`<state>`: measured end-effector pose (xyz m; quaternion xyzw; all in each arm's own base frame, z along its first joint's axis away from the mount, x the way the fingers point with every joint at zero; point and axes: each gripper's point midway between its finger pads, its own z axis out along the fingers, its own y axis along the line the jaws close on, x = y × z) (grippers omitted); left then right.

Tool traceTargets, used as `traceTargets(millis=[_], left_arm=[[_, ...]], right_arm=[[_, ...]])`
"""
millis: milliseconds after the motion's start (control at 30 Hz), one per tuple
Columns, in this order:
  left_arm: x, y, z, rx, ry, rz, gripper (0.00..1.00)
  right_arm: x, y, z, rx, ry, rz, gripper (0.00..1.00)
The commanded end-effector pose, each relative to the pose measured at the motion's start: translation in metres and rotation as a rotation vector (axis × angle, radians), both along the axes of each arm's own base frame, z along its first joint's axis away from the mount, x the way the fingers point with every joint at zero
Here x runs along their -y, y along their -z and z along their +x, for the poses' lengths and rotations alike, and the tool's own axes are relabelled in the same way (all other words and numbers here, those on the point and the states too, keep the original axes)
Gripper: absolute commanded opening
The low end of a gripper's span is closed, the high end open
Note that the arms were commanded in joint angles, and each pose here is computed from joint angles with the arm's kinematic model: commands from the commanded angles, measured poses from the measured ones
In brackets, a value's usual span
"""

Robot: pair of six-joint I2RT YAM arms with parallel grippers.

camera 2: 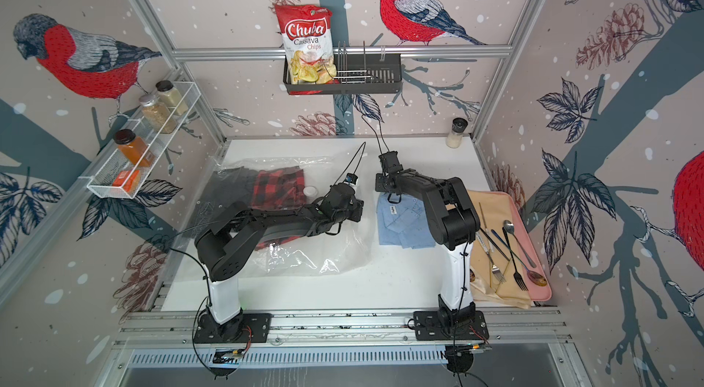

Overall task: Place the folded shirt into the vacuum bag
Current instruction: Pick up the shirt from the center of the board.

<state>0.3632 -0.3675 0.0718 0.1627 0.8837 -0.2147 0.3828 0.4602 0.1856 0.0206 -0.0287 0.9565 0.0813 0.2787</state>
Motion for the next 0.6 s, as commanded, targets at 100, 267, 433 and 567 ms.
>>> traceTargets(millis=[100,267,433,567], left_arm=[[0.009,-0.005,-0.002,0.017,0.028,-0.016,0.00],[0.009,-0.007,-0.003,0.015,0.026,-0.017,0.00],[0.009,-0.009,-0.005,0.016,0.030,-0.017,0.00],[0.012,-0.014,-0.004,0.017,0.038,-0.026,0.00]], right_arm=[[0.004,0.012,-0.041,-0.133,-0.019,0.076,0.00],[0.001,0.001,-0.045,-0.112,-0.030,0.130,0.00],[0.005,-0.011,-0.049,-0.085,-0.022,0.173,0.00],[0.008,-0.028,-0.052,-0.045,-0.015,0.207,0.00]])
